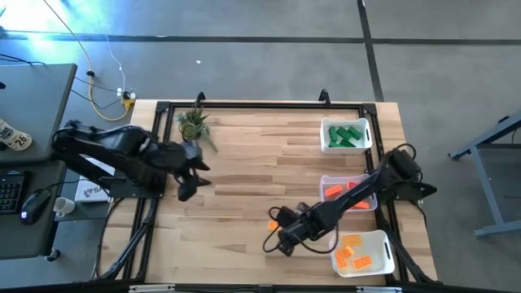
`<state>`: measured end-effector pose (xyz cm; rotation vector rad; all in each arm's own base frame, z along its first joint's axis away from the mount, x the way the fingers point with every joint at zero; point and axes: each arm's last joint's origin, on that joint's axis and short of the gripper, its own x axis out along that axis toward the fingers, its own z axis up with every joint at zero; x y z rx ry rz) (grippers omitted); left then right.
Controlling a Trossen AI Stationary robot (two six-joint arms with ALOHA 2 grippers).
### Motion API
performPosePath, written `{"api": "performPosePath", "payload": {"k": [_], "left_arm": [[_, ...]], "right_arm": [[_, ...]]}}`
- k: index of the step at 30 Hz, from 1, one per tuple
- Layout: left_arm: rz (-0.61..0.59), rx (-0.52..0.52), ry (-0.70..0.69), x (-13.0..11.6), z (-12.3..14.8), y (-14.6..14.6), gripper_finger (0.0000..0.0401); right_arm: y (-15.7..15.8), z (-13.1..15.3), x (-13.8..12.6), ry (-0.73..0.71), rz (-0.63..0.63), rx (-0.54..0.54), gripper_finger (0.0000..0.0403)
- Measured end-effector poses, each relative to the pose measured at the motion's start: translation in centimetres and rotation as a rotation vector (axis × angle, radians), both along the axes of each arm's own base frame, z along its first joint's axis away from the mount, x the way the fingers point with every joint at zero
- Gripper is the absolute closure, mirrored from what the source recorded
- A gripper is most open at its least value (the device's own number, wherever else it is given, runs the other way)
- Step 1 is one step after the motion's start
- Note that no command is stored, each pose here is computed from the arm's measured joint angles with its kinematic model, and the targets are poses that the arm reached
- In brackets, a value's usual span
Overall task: Sort & place blocks by color
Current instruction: Put the yellow game piece into the bottom white bin
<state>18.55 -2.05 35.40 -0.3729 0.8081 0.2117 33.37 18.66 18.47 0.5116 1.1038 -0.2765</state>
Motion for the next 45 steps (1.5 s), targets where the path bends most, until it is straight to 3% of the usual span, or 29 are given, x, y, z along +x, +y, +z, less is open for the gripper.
{"api": "performPosePath", "payload": {"k": [9, 16, 24, 35, 45], "left_arm": [[0.012, 0.066, -0.159, -4.3, 2.0, 1.2, 0.0172], [0.106, 0.103, -0.166, -6.4, 0.0, 2.4, 0.0172], [0.12, 0.114, -0.285, -6.5, -3.0, 2.8, 0.0172], [0.105, 0.105, -0.369, -7.2, -8.4, 2.7, 0.0172], [0.114, 0.076, -0.408, -8.2, -13.4, 2.7, 0.0172]], "right_arm": [[1.1, 4.9, -5.2, 0.04, -0.117, 0.016, 0.0286], [1.8, 8.1, -10.8, 0.134, -0.245, 0.07, 0.0286], [2.6, 9.9, -14.9, 0.324, -0.242, 0.192, 0.0286], [3.8, 10.4, -17.9, 0.576, -0.245, 0.291, 0.0286], [4.1, 10.4, -18.4, 0.671, -0.344, 0.334, 0.0286]]}}
